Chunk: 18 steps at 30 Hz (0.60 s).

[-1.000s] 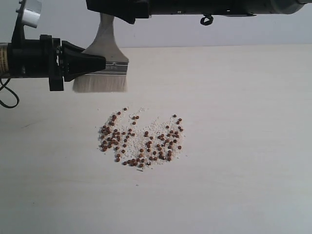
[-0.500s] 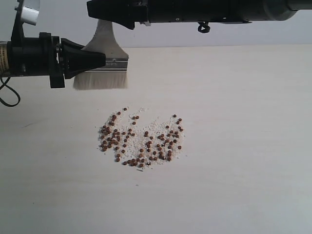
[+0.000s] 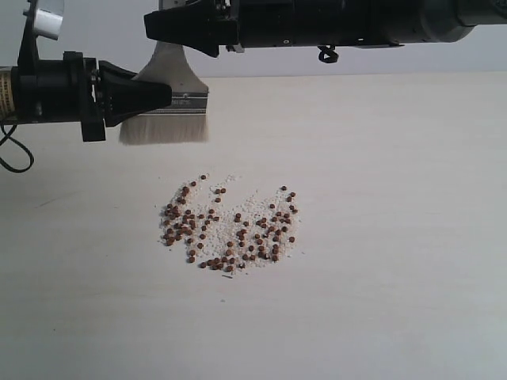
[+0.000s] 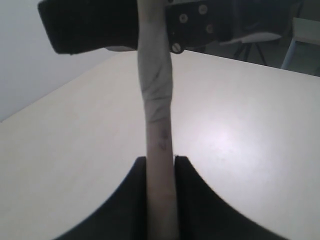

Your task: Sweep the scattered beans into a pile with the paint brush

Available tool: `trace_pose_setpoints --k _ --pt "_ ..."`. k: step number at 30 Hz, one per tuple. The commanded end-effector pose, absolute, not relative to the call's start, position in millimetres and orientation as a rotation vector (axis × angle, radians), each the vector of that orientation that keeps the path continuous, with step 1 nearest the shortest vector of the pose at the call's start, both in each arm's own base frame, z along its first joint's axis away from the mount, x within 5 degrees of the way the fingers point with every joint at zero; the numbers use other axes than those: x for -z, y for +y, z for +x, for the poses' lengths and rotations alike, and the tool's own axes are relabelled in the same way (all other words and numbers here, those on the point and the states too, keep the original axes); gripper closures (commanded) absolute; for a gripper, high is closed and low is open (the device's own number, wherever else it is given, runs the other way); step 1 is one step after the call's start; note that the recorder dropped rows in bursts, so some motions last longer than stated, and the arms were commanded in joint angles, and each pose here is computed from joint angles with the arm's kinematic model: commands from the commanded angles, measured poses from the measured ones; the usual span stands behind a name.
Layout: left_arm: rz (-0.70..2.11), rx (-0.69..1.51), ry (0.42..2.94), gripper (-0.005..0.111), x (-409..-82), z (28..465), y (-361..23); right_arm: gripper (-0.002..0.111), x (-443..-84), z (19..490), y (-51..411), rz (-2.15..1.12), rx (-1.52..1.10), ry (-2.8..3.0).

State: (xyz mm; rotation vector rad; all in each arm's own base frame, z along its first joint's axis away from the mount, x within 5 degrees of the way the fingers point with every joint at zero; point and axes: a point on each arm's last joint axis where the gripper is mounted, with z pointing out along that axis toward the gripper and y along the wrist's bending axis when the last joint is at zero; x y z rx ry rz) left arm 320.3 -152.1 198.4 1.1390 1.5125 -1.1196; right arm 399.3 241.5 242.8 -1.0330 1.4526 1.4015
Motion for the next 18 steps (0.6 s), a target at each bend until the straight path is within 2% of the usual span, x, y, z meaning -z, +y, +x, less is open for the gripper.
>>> trace_pose_setpoints --k 1,18 --pt "1.113 1.136 1.488 0.107 -203.6 321.4 -154.8 0.044 -247.3 399.1 240.9 -1.032 -1.403 1.436" --pt "1.107 1.138 1.488 0.107 -203.8 321.6 -155.0 0.044 -255.4 397.3 240.2 -1.061 -1.366 1.390"
